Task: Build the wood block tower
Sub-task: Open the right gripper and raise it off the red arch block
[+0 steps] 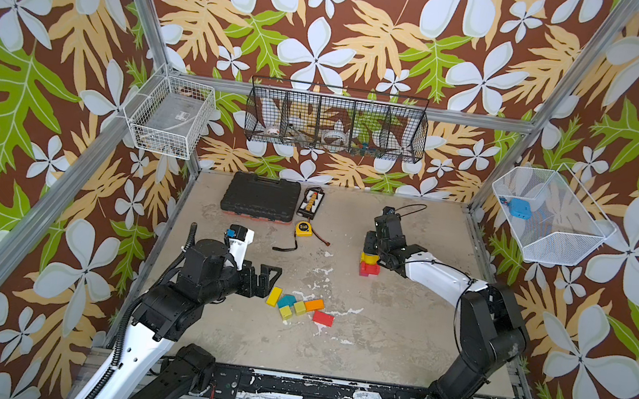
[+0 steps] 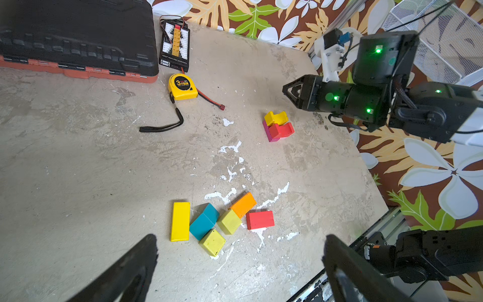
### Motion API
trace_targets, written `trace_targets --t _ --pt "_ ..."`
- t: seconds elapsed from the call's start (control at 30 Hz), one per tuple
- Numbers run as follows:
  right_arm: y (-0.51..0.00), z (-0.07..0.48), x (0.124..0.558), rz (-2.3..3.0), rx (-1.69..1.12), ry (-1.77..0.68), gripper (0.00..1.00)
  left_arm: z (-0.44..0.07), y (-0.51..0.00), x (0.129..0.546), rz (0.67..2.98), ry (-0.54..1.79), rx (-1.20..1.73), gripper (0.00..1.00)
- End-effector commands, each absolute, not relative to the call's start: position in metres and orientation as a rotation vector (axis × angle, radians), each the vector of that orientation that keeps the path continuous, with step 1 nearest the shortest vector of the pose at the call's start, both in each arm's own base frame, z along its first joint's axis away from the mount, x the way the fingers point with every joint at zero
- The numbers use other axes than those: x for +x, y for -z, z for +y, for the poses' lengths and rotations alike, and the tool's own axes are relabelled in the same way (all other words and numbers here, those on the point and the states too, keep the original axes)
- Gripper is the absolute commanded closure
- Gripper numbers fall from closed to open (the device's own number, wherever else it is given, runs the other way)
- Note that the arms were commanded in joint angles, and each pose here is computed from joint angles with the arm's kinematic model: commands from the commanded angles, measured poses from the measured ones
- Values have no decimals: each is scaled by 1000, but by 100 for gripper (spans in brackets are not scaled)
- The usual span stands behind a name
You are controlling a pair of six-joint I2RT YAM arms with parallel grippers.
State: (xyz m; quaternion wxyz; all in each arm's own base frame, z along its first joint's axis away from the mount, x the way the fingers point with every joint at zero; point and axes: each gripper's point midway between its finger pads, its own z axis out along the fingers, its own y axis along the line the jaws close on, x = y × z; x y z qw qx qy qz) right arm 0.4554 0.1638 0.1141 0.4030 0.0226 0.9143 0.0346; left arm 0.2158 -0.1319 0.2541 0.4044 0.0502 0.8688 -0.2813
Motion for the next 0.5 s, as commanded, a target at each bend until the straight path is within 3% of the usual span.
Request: trace_targets --t 0.0,0.47 --pt "-100 161 456 2381 17 -16 62 -132 -257 218 2179 707 130 0" --pt "-70 168 461 2455 -64 42 55 -132 -256 218 2182 707 129 0"
